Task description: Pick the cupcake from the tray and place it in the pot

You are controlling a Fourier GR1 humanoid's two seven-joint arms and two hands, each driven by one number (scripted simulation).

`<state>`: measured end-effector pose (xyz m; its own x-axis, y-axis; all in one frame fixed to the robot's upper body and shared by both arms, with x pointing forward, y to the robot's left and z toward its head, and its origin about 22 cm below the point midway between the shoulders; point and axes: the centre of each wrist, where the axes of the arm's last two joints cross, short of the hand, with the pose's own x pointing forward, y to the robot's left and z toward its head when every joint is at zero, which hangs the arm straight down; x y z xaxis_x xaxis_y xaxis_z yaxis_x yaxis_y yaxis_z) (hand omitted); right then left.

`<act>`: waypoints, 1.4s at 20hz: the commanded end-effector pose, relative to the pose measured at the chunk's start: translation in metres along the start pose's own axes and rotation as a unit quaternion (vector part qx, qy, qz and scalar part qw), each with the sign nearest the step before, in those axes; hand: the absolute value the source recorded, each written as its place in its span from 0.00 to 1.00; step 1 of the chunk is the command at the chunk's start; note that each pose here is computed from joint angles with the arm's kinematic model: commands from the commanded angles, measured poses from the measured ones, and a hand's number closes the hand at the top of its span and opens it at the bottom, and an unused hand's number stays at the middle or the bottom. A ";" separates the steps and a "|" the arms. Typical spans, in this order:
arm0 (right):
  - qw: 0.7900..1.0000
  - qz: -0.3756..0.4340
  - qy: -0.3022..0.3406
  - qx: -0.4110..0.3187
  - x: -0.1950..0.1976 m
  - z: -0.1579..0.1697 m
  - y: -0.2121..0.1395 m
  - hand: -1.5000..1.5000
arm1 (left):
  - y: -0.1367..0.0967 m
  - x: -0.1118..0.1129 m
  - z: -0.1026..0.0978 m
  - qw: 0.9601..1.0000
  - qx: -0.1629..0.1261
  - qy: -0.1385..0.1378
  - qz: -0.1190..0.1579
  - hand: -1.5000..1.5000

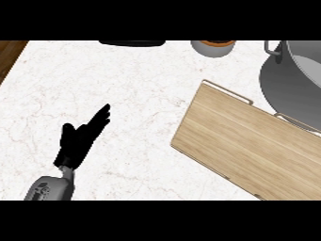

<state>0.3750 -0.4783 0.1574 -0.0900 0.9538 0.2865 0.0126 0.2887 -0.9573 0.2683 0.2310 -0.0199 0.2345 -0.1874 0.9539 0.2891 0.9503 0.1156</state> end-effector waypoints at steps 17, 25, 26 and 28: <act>0.986 -0.112 0.068 0.106 0.064 -0.052 0.071 0.00 | -0.002 0.011 -0.005 1.000 0.003 -0.001 -0.002 0.50; 0.930 -0.350 0.059 -0.095 0.059 -0.056 0.027 0.00 | 0.010 -0.003 0.007 1.000 0.005 -0.001 0.000 0.50; 0.928 -0.344 0.071 -0.121 0.040 -0.043 0.016 0.00 | 0.015 -0.003 0.004 1.000 0.016 -0.006 0.004 0.50; 0.909 -0.375 0.084 -0.163 0.035 -0.039 0.002 0.00 | -0.002 -0.005 0.002 1.000 0.012 -0.008 0.002 0.50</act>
<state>0.4171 -0.4238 0.1478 -0.0009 0.5886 0.8084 0.1553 0.7987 -0.5814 0.2660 0.2352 -0.0223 0.2337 -0.1818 0.9551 0.2678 0.9564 0.1165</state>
